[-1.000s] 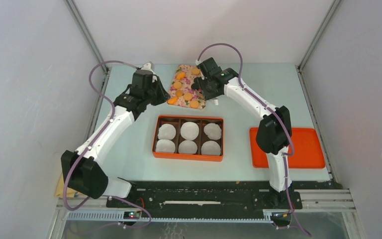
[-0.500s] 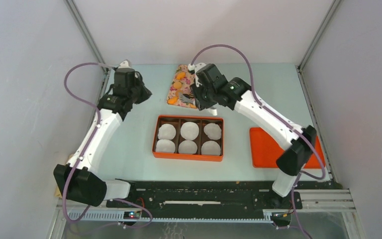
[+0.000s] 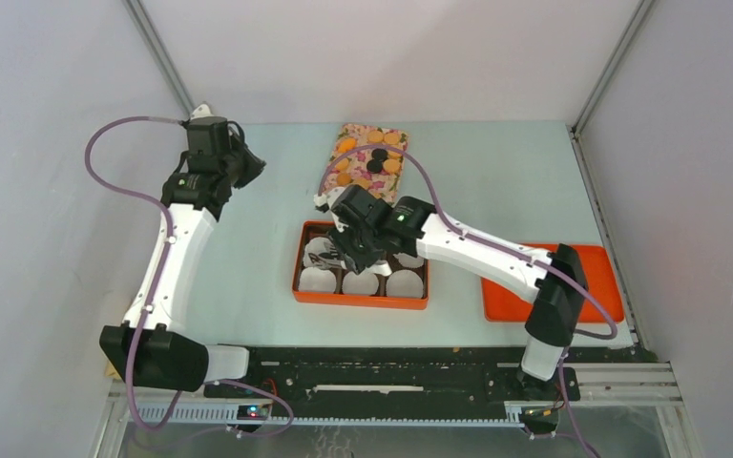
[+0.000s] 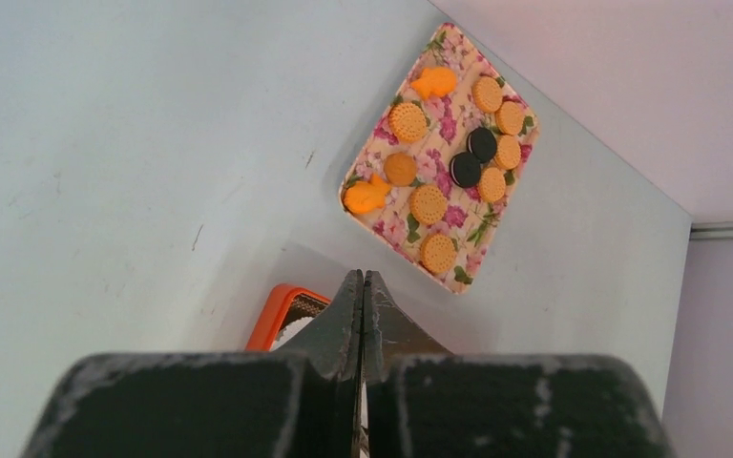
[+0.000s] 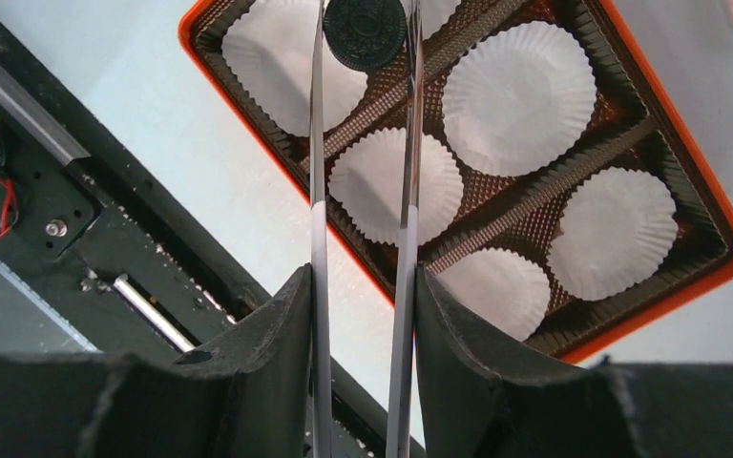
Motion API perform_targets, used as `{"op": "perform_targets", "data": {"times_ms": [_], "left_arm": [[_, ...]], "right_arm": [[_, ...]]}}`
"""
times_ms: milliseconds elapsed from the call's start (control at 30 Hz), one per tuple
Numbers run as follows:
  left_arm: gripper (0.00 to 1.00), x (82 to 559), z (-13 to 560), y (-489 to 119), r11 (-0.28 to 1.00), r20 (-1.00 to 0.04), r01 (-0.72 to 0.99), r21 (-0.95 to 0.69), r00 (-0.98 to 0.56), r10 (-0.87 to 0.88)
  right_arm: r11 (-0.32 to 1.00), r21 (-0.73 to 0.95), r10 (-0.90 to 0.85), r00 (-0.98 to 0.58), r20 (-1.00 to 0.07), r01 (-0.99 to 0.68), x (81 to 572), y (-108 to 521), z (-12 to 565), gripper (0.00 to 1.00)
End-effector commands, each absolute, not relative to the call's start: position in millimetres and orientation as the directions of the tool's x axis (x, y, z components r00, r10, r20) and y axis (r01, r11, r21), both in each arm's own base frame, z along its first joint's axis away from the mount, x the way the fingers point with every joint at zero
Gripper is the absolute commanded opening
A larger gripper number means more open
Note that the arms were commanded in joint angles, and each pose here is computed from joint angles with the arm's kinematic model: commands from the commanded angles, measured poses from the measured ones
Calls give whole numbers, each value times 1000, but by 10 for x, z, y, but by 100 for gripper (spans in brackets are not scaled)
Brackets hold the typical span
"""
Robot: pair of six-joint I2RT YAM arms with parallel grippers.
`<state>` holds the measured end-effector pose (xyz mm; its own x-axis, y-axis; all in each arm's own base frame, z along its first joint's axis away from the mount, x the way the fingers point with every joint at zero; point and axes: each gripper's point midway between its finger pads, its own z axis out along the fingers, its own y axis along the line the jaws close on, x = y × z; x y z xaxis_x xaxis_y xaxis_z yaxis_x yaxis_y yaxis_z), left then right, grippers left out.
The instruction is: Pack the cookies
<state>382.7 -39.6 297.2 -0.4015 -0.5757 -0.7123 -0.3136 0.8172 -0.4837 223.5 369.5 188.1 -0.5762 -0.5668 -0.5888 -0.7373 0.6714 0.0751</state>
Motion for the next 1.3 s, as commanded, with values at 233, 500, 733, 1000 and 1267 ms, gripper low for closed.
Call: {"op": "perform_targets", "data": {"times_ms": [233,500,733,1000,1267], "left_arm": [[0,3763,2977,-457,816,-708,-273,-509,-406,-578],[0,3786,2900,-524,813,-691,-255,-523,-431,-580],[0,3816,2861,-548,812,-685,-250,-528,-440,-581],[0,3834,2807,-549,816,-683,-253,-520,-450,-575],[0,3841,2786,-652,817,-668,-209,-537,-486,-563]], "right_arm": [[691,70,-518,-560,-647,-720,2528,4017,1878,11],[697,71,-501,-555,-664,-713,2566,4047,1975,8],[702,47,-509,-547,-665,-710,2612,4012,1976,9],[702,50,-528,-566,-634,-711,2635,4074,1756,25],[705,73,-501,-569,-652,-705,2677,4096,1837,57]]}}
